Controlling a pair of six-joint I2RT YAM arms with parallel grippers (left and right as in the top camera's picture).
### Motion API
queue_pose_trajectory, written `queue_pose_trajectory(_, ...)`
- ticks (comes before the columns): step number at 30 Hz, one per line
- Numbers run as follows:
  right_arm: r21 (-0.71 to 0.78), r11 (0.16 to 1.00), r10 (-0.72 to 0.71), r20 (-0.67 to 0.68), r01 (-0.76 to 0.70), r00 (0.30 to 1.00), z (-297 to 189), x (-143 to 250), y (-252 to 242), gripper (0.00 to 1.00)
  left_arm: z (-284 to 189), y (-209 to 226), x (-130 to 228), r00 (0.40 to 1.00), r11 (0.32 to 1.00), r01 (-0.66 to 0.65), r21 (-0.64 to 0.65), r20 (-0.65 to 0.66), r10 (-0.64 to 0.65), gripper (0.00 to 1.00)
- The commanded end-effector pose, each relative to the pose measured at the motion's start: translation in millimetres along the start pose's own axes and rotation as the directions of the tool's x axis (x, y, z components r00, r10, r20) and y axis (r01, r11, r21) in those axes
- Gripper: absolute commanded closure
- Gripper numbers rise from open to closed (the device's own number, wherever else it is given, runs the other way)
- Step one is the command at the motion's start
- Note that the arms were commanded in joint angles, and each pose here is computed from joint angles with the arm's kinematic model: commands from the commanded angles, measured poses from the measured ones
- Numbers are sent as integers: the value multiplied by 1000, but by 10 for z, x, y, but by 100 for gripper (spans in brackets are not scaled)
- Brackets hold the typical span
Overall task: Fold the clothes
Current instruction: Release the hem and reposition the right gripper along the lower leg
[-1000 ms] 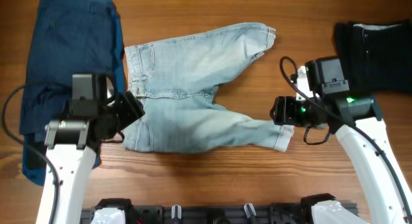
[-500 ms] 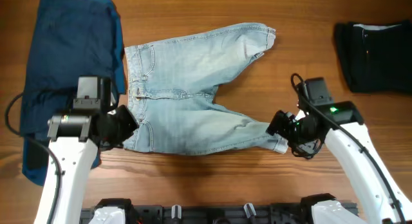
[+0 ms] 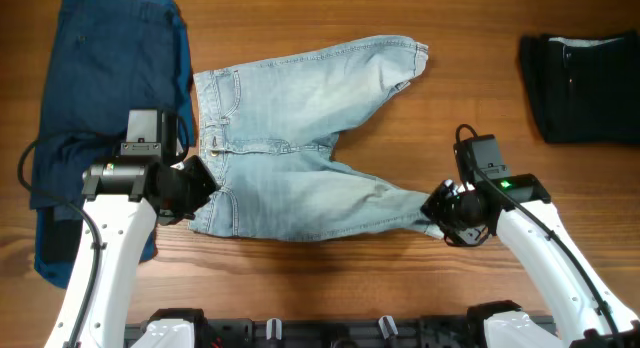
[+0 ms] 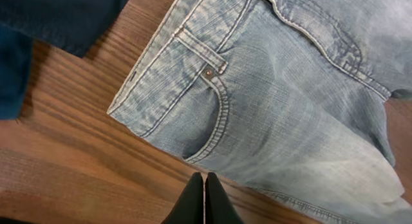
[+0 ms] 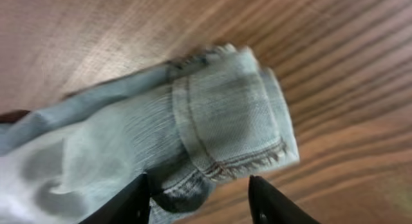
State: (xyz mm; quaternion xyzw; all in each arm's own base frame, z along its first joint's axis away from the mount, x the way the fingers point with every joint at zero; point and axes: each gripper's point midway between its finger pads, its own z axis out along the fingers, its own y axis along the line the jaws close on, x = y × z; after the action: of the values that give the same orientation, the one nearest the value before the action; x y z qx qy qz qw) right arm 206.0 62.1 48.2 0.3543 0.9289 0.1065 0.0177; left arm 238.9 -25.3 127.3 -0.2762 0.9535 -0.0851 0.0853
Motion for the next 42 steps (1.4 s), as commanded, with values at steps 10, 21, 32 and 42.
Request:
queue_pose_trajectory(10,47,991,-129,170,123,977,-291,-277,-14,96,-28,-46,-66,1000,1000,-15,10,26,14,96)
queue_pose_trajectory(21,81,994,57,174,-72,983,-496,-150,-221,15,-29,-62,-91,999,1000,-16,17,36,16,90)
queue_pose_trajectory(32,8,996,86,203,-90,975,42,-195,-268,37,-30,-77,-112,999,1000,-21,22,45,20,61)
queue_pose_trajectory(42,-100,986,-90,353,133,931,-62,-519,131,96,-30,-77,-113,999,1000,-21,22,45,20,60)
